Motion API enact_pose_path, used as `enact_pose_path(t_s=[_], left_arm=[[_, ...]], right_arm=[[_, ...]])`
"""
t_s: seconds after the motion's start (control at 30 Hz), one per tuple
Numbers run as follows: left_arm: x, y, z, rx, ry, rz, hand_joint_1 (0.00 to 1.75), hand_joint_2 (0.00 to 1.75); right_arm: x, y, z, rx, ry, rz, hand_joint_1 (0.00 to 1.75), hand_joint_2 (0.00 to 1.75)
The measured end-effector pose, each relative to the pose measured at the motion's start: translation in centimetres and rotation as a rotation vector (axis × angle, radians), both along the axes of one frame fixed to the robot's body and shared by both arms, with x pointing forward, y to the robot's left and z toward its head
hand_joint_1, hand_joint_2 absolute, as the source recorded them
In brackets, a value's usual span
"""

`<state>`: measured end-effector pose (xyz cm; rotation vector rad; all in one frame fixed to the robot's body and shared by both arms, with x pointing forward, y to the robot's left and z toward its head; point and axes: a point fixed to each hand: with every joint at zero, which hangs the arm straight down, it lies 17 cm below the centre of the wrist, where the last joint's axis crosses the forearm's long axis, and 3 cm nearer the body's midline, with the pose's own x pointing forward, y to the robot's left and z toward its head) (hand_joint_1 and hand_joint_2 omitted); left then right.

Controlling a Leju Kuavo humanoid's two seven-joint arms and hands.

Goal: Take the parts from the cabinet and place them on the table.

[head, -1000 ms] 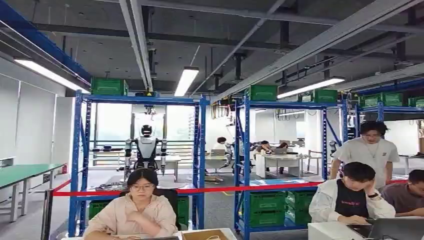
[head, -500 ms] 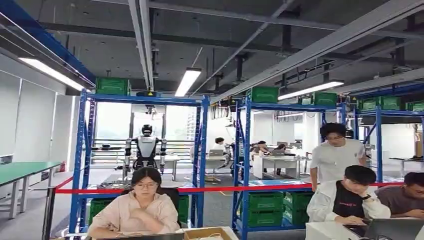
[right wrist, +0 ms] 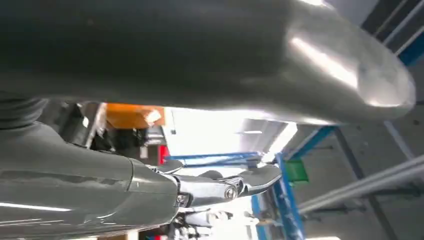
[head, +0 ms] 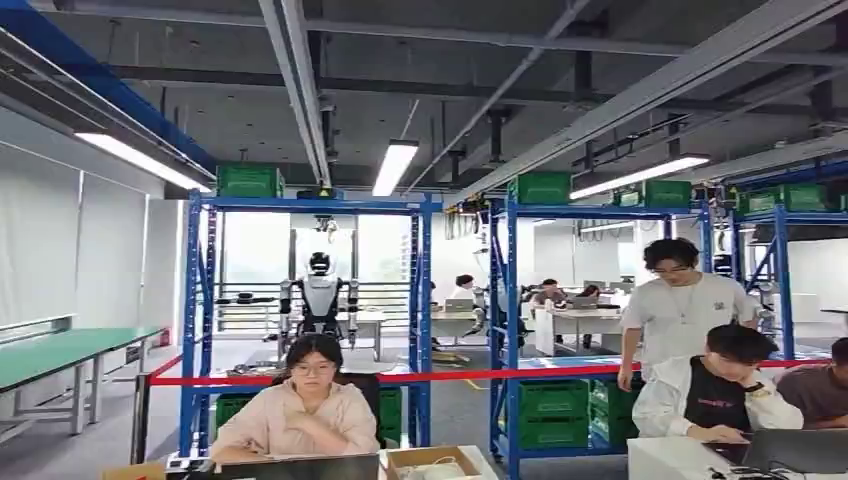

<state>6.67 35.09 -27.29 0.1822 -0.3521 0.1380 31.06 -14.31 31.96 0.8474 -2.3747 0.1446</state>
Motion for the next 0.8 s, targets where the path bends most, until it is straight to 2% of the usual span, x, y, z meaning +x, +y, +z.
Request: enact_pose_path(t_s=[0.1,0.2,0.57,0.67,0.8], left_arm=[[0.7,0.1,0.1,0.003,-0.012,0.001,0.0,0.0],[0.2,0.0,0.0,0.001,-0.004,0.002,0.0,0.0],[0.1,-0.1,0.0,0.001,-0.003,0.016,0.0,0.0],[0.1,-0.3,0.0,-0.002,-0.004,0.02,0.0,0.0],[-0.5,-0.7,-0.1,-0.008,0.004,0.025,0.0,0.0]], right_arm=[[0.0,0.0,-0.2,-0.005,0.002,0.004,0.0,0.0],[0.0,0.1,-0.5,-0.02,0.01,-0.002,0.0,0.0],[-0.4,0.4,-5.1,-0.059,0.123,-0.011,0.0,0.0],[-0.1,0.7,-7.4,-0.087,0.182,-0.023,0.0,0.0],[0.9,1.2,-12.2,-0.194,0.288,-0.102,0.0,0.0]])
